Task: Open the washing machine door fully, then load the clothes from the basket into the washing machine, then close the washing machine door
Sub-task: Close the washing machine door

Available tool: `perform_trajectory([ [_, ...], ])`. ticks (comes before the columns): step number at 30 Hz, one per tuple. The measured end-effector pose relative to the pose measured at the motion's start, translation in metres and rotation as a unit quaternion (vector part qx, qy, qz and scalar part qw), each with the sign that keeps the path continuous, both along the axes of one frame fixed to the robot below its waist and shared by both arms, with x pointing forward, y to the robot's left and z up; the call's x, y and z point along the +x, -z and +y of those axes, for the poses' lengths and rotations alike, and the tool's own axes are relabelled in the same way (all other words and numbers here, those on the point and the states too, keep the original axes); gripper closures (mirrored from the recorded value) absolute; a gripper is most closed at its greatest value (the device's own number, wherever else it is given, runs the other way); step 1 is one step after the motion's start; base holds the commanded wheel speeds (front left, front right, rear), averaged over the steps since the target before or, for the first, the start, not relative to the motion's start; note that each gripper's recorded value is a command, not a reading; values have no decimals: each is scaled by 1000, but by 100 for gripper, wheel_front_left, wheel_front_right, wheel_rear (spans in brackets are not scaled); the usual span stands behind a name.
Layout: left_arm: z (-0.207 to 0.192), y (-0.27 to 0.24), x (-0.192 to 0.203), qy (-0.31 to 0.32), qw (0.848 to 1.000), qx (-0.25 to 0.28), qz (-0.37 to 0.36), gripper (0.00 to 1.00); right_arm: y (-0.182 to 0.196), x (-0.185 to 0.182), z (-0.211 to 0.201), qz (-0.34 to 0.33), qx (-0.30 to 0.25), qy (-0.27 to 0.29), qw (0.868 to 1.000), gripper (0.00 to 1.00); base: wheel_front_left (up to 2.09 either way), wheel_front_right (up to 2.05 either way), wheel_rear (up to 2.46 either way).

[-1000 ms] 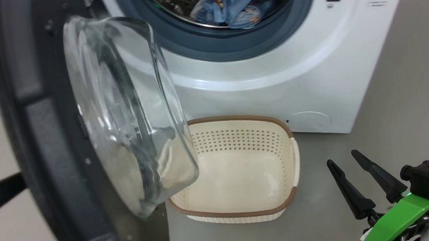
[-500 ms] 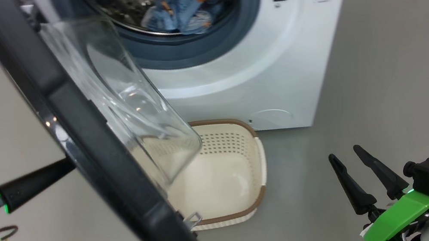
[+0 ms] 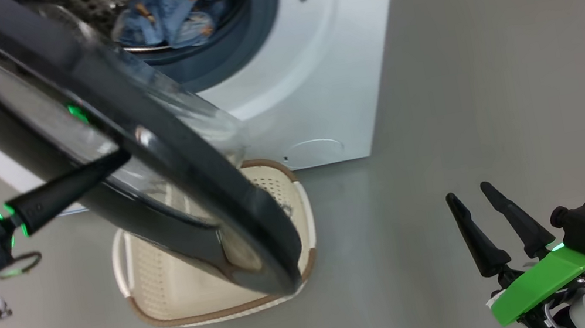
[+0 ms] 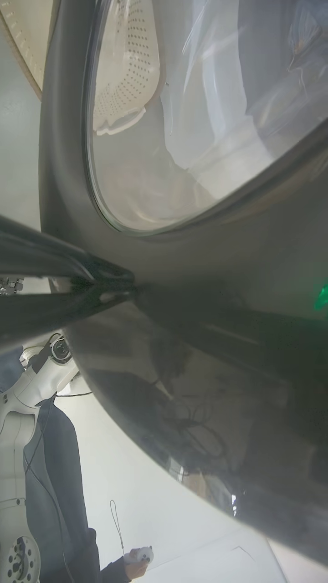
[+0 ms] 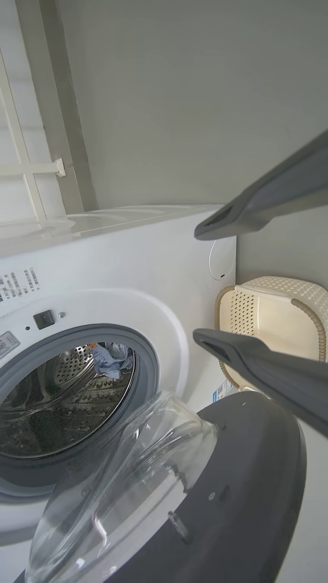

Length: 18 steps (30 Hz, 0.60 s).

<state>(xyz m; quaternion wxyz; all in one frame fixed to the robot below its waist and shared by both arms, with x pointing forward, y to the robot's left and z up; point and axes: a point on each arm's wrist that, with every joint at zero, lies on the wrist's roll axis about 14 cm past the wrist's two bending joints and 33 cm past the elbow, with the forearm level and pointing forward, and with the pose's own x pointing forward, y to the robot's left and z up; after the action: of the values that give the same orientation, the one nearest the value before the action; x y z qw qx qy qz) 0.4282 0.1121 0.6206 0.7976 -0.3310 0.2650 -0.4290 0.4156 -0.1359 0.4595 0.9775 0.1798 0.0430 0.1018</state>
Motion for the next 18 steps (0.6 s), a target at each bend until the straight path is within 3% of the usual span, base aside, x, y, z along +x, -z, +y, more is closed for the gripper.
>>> perform_trajectory([
  [10, -25, -2, 38, -8, 999, -31, -10, 100, 2, -1, -24, 3, -3, 37, 999, 0, 0, 0, 0],
  [18, -27, -3, 46, -19, 999, -40, -10, 100, 3, -1, -26, 5, 0, 41, 999, 0, 0, 0, 0],
])
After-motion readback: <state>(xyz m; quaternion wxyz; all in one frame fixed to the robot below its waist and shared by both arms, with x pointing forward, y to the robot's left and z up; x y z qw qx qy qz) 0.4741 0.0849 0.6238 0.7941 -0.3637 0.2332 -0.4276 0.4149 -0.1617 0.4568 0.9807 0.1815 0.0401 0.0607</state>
